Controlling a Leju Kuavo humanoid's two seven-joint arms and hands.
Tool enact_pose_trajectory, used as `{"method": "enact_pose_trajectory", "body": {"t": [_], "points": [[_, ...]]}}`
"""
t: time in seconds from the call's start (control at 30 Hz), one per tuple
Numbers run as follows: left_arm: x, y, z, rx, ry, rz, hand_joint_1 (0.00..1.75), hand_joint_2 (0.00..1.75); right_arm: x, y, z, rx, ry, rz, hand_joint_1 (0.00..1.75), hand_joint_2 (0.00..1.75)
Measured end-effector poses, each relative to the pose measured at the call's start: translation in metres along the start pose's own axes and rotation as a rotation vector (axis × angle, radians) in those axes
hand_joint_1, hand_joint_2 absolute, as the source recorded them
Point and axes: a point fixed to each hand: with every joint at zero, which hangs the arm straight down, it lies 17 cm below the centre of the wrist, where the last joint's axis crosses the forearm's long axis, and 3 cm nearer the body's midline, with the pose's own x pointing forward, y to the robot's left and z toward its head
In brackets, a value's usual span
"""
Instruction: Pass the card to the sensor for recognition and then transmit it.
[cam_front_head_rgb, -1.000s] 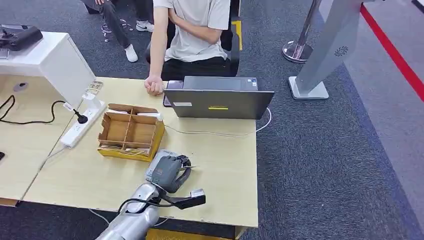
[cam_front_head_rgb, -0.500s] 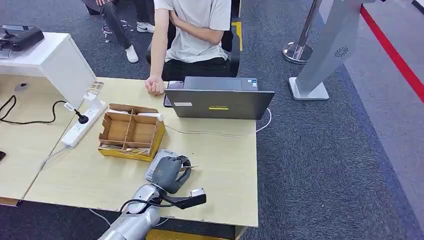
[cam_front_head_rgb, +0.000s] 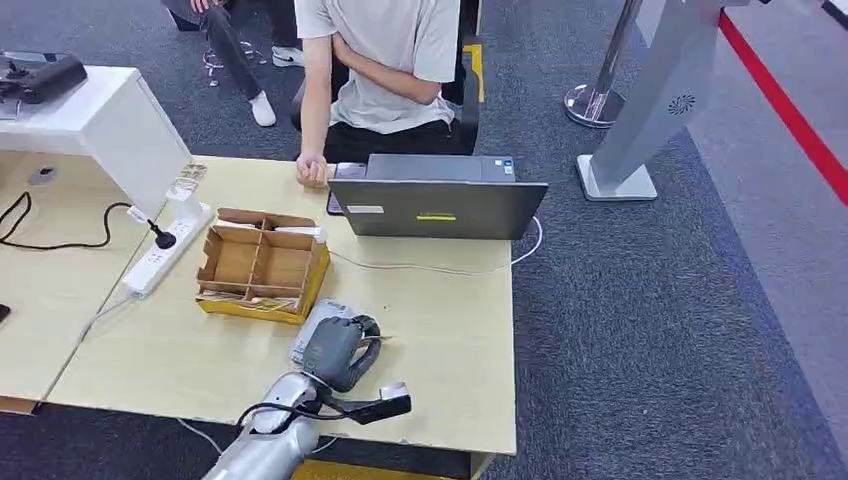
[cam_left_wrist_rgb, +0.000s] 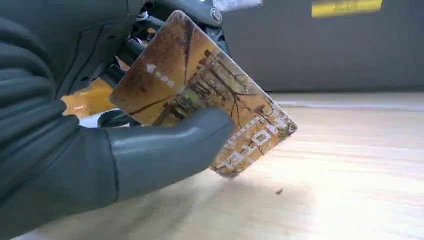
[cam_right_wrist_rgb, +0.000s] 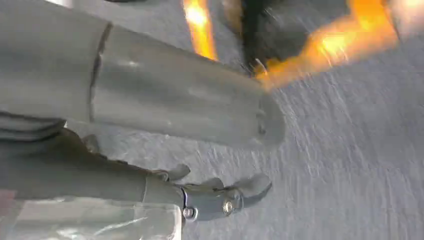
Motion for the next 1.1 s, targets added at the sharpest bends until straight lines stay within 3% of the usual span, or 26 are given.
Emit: {"method": "enact_pose_trajectory", "body": {"t": [0.07,0.17,0.4,0.57,0.9,1.1], "points": [[-0.016,0.035,0.052,0.071,0.116,-0.033,1.75,1.75,-0.077,0.046,0.023,0.257,0.158,0.045,0.0,0.0],[-0.02,0.108,0.066,0.224,0.146,-0.149,1.75,1.75,-0.134,0.066,0.057,0.38,0.273,0.054,0.0,0.0],[0.02,0.184,0.063,0.396,0.058,-0.26,1.75,1.75,-0.085,0.046,0.052,0.232,0.139,0.052,0.0,0.0],[0.035,0.206,0.063,0.453,0.016,-0.3,1.75,1.75,-0.074,0.053,0.055,0.217,0.112,0.035,0.0,0.0],[0.03,0.21,0.083,0.452,0.045,-0.308,1.75,1.75,-0.062,0.067,0.06,0.201,0.096,-0.022,0.0,0.0],[0.003,0.184,0.075,0.287,0.136,-0.326,1.75,1.75,-0.058,0.073,0.062,0.208,0.091,-0.013,0.0,0.0]]}}
